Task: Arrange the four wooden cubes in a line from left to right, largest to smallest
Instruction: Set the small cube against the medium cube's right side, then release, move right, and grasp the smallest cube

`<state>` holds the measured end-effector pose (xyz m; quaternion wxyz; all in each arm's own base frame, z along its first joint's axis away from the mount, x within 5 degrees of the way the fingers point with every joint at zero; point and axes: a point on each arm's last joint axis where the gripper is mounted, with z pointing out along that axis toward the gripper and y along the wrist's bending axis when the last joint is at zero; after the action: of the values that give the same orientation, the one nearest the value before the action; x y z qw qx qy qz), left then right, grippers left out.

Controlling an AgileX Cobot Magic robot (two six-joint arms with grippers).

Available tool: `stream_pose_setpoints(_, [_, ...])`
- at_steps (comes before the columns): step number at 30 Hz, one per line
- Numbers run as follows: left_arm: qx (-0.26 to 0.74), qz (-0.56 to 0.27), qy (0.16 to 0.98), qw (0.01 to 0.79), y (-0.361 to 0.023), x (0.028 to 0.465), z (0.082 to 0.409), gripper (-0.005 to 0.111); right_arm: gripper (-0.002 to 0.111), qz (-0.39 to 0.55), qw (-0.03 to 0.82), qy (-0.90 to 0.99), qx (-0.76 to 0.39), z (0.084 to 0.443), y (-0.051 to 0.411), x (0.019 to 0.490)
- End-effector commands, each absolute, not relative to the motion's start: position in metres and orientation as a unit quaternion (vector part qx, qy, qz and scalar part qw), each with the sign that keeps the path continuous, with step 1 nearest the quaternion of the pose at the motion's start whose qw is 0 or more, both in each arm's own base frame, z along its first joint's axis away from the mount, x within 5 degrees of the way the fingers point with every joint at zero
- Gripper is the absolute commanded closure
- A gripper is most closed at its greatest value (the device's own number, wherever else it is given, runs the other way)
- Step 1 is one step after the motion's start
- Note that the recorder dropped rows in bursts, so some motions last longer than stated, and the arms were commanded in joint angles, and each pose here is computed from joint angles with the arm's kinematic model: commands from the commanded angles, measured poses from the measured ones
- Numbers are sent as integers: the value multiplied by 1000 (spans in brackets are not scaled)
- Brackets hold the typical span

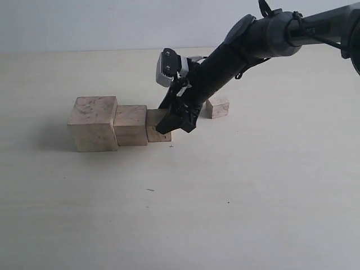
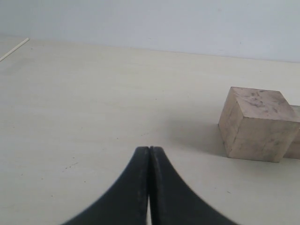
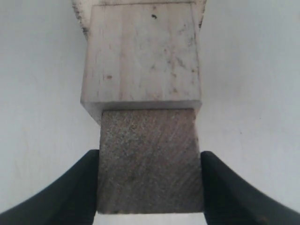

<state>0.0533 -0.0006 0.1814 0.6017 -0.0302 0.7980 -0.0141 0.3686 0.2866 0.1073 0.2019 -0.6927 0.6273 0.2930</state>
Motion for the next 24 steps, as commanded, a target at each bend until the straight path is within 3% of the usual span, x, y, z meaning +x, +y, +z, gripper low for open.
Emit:
stream_pose_setpoints(1, [-29, -16, 794, 607, -1, 53, 181, 107, 108, 290, 188, 624, -701, 95, 288, 366])
stream_pose_setpoints(4, [-29, -16, 794, 607, -1, 53, 181, 107, 103, 292, 185, 624, -701, 95, 288, 365])
stream_pose_setpoints(6, [-29, -16, 794, 607, -1, 53, 181, 107, 88, 294, 186, 624, -700, 95, 289, 365])
stream_pose_setpoints(10, [-29, -16, 794, 607, -1, 53, 181, 107, 47, 303, 187, 637, -683, 97, 290, 365])
stream_pose_setpoints(13, [-29, -16, 794, 607, -1, 53, 181, 107, 30, 312, 195, 644, -671, 106, 292, 365])
stream_pose_setpoints(16, [-29, -16, 794, 607, -1, 53, 181, 107, 23, 314, 204, 650, -662, 117, 292, 366])
stream_pose_setpoints(24, [-29, -16, 794, 607, -1, 53, 181, 107, 24, 271, 211, 674, -654, 160, 282, 367])
